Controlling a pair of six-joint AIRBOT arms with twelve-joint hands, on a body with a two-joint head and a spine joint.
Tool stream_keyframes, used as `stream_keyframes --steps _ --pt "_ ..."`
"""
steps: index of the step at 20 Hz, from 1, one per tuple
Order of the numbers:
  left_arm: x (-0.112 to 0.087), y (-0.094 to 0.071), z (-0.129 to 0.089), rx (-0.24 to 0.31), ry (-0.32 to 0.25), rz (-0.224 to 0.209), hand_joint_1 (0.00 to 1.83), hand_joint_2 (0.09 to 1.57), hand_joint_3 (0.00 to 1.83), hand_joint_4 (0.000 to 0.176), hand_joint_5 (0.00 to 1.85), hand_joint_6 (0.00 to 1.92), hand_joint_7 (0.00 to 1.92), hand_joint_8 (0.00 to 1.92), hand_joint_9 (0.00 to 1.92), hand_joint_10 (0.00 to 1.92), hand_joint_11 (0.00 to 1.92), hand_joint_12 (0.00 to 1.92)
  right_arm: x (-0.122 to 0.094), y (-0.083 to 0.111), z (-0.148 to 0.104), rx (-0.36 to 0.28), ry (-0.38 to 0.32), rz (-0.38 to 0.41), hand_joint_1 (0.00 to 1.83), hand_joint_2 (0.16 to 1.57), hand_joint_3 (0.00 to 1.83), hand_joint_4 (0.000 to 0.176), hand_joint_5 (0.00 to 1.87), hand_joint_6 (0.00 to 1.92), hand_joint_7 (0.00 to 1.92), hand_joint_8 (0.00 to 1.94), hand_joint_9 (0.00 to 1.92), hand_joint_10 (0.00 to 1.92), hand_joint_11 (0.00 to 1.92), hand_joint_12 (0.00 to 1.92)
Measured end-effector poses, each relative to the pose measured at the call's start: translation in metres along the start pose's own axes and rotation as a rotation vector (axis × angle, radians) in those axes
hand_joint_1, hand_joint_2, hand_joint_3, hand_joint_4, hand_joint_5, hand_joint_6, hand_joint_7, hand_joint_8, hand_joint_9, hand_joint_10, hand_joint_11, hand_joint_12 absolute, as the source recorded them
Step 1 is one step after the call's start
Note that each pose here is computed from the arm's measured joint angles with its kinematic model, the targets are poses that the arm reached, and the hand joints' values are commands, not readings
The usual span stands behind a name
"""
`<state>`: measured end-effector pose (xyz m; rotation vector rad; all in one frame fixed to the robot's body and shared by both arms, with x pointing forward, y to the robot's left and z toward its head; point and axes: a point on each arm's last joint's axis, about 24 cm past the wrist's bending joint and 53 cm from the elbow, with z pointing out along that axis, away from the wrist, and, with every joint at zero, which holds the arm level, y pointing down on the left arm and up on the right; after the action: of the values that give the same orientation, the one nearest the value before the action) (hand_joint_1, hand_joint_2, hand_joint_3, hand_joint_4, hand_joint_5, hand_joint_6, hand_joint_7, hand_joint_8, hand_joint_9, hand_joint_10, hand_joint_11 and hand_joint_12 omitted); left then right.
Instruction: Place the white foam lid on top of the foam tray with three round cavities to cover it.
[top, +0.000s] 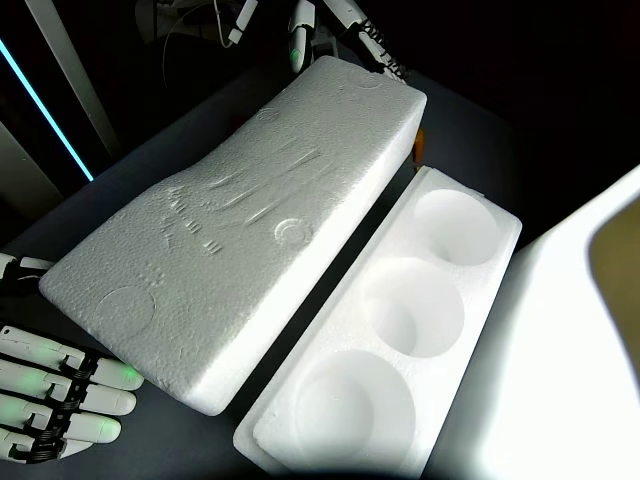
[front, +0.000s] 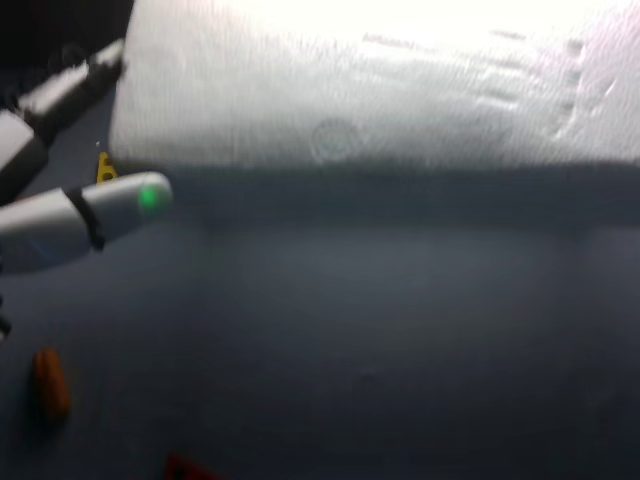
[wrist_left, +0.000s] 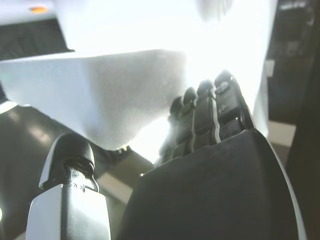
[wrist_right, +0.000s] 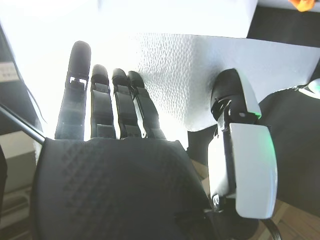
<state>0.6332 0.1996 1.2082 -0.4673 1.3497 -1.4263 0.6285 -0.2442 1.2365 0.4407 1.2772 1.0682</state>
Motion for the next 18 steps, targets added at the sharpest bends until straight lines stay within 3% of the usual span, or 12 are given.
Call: stream_keyframes --steps 1,2,3,4,5,6,7,11,13,15,16,18 --pt "-0.002 -0.005 0.007 0.024 0.0 0.005 0.37 1.13 0.0 0.0 0.12 0.02 0.01 0.0 0.0 0.0 0.0 0.0 -0.006 0.0 0.004 -0.003 -0.012 -0.005 0.41 1.23 0.0 0.0 0.16 0.01 0.0 0.0 0.0 0.0 0.0 0.87" --pt "-0.004 -0.007 0.013 0.032 -0.004 0.007 0.38 1.13 0.0 0.0 0.12 0.02 0.0 0.0 0.0 0.0 0.0 0.0 -0.009 -0.001 0.007 -0.001 -0.019 -0.004 0.37 1.21 0.0 0.0 0.18 0.02 0.15 0.05 0.15 0.08 0.0 1.37" --pt "-0.006 -0.008 0.022 0.038 -0.012 0.004 0.4 1.12 0.0 0.0 0.15 0.03 0.03 0.01 0.0 0.0 0.09 0.04 -0.012 -0.002 0.013 -0.001 -0.027 -0.003 0.37 1.19 0.0 0.0 0.1 0.36 0.27 0.44 0.08 1.09 0.04 1.88" --pt "-0.007 -0.007 0.025 0.038 -0.013 0.007 0.4 1.12 0.0 0.0 0.15 0.03 0.03 0.01 0.0 0.0 0.09 0.04 -0.013 -0.002 0.015 -0.001 -0.028 -0.003 0.37 1.19 0.0 0.0 0.1 0.36 0.27 0.44 0.08 1.09 0.04 1.88" --pt "-0.01 -0.006 0.032 0.04 -0.018 0.008 0.43 1.09 0.02 0.0 0.17 0.02 0.04 0.01 0.0 0.0 0.02 0.63 -0.015 -0.003 0.021 0.001 -0.029 -0.002 0.36 1.2 0.0 0.0 0.02 0.63 0.16 0.6 0.02 1.18 0.01 1.91" --pt "-0.012 -0.004 0.039 0.038 -0.025 0.005 0.48 1.07 0.01 0.0 0.2 0.02 0.05 0.01 0.01 0.01 0.0 1.04 -0.017 -0.003 0.028 0.001 -0.028 -0.001 0.4 1.19 0.0 0.0 0.0 0.6 0.03 0.67 0.0 0.97 0.0 1.87" --pt "-0.015 -0.001 0.045 0.036 -0.032 0.0 0.48 1.07 0.01 0.0 0.2 0.02 0.05 0.01 0.01 0.01 0.0 1.04 -0.02 -0.002 0.034 -0.002 -0.033 -0.007 0.4 1.19 0.0 0.0 0.0 0.6 0.03 0.67 0.0 0.97 0.0 1.87" --pt "-0.027 0.001 0.065 0.034 -0.059 -0.012 0.53 1.06 0.0 0.0 0.21 0.01 0.06 0.0 0.0 0.0 0.0 0.49 -0.028 -0.003 0.063 -0.002 -0.04 -0.003 0.41 1.22 0.0 0.0 0.0 0.6 0.07 0.6 0.0 0.92 0.0 1.81" --pt "-0.033 0.005 0.074 0.028 -0.071 -0.012 0.53 1.06 0.0 0.0 0.21 0.01 0.06 0.0 0.0 0.0 0.0 0.49 -0.024 -0.005 0.072 0.013 -0.024 0.007 0.41 1.22 0.0 0.0 0.0 0.6 0.07 0.6 0.0 0.92 0.0 1.81" --pt "-0.031 0.009 0.077 0.012 -0.063 -0.015 0.49 1.05 0.0 0.0 0.2 0.0 0.04 0.0 0.0 0.0 0.0 0.33 -0.024 -0.006 0.074 0.018 -0.018 0.007 0.52 1.24 0.01 0.0 0.0 0.47 0.0 0.4 0.0 0.55 0.0 1.75" --pt "-0.03 0.014 0.078 -0.003 -0.061 -0.017 0.48 1.05 0.0 0.0 0.19 0.0 0.04 0.0 0.0 0.0 0.0 0.15 -0.023 -0.01 0.075 0.028 -0.011 0.002 0.52 1.24 0.01 0.0 0.0 0.41 0.01 0.39 0.0 0.55 0.0 1.72" --pt "-0.029 0.016 0.086 -0.008 -0.054 -0.012 0.49 1.05 0.0 0.0 0.17 0.01 0.02 0.0 0.0 0.0 0.0 0.33 -0.028 -0.01 0.08 0.034 -0.019 0.002 0.57 1.24 0.0 0.0 0.0 0.33 0.01 0.36 0.0 0.54 0.0 1.66"
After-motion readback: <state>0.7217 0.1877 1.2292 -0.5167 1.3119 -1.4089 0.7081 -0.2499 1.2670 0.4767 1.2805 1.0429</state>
